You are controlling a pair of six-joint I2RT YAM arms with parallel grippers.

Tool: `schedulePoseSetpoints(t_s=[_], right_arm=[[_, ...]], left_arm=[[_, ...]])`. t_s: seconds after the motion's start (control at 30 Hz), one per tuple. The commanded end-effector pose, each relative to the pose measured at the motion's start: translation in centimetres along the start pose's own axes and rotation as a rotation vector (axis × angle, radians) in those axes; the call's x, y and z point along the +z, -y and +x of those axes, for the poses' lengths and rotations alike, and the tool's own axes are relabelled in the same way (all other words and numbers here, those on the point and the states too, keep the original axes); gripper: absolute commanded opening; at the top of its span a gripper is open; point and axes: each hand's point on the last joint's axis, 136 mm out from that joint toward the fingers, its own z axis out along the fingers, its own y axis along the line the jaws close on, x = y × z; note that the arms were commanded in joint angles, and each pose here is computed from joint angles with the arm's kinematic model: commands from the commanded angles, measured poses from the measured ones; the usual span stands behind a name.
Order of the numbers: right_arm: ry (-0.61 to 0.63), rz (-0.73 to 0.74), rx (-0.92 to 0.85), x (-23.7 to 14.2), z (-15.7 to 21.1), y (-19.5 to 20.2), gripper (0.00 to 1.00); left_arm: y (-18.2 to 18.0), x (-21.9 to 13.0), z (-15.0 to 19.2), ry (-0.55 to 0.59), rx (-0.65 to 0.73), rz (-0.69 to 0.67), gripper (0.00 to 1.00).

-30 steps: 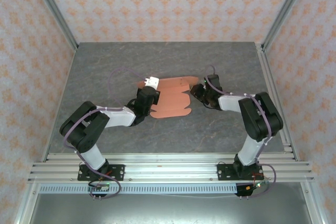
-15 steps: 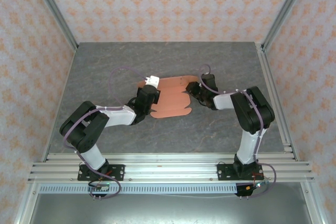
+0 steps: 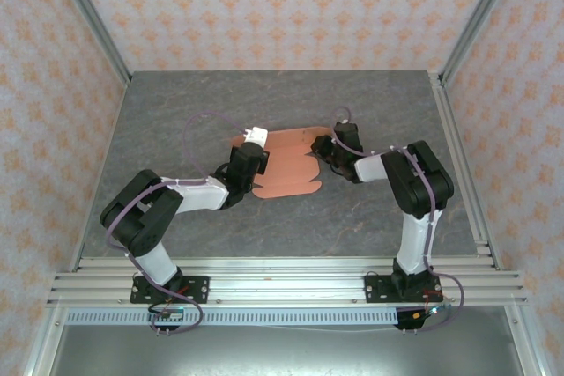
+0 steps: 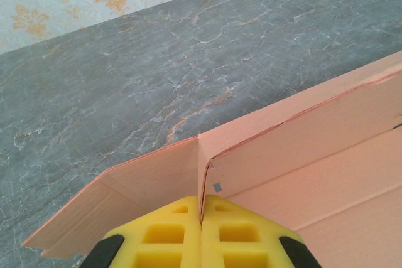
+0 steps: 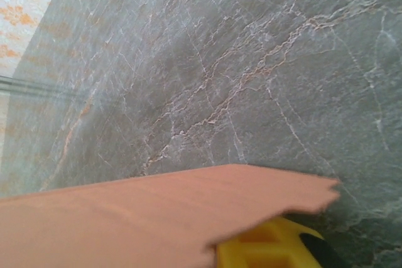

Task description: Fold the paper box

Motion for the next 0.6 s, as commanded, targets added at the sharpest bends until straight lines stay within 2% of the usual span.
schedulePoseSetpoints(t_s=[0.0, 0.13, 0.23, 0.57], right_arm=[[0.03, -0.08, -0.053, -0.1, -0.8, -2.9, 0.13], [0.021, -0.114, -0.105, -0.4, -0.1, -4.3, 0.13], [0.017, -0.115, -0.127, -0.4, 0.2, -4.6, 0.21], [0.001, -0.186, -0.153, -0.7, 1.0, -6.2, 0.22]], left_arm=[[-0.1, 0.1, 0.6, -0.035, 0.025, -0.017, 0.0], [0.0, 0.1, 0.7, -0.038, 0.023, -0.011, 0.0], [0.1, 0.1, 0.7, -0.039, 0.022, -0.008, 0.0], [0.2, 0.2, 0.6, -0.042, 0.017, -0.004, 0.0]])
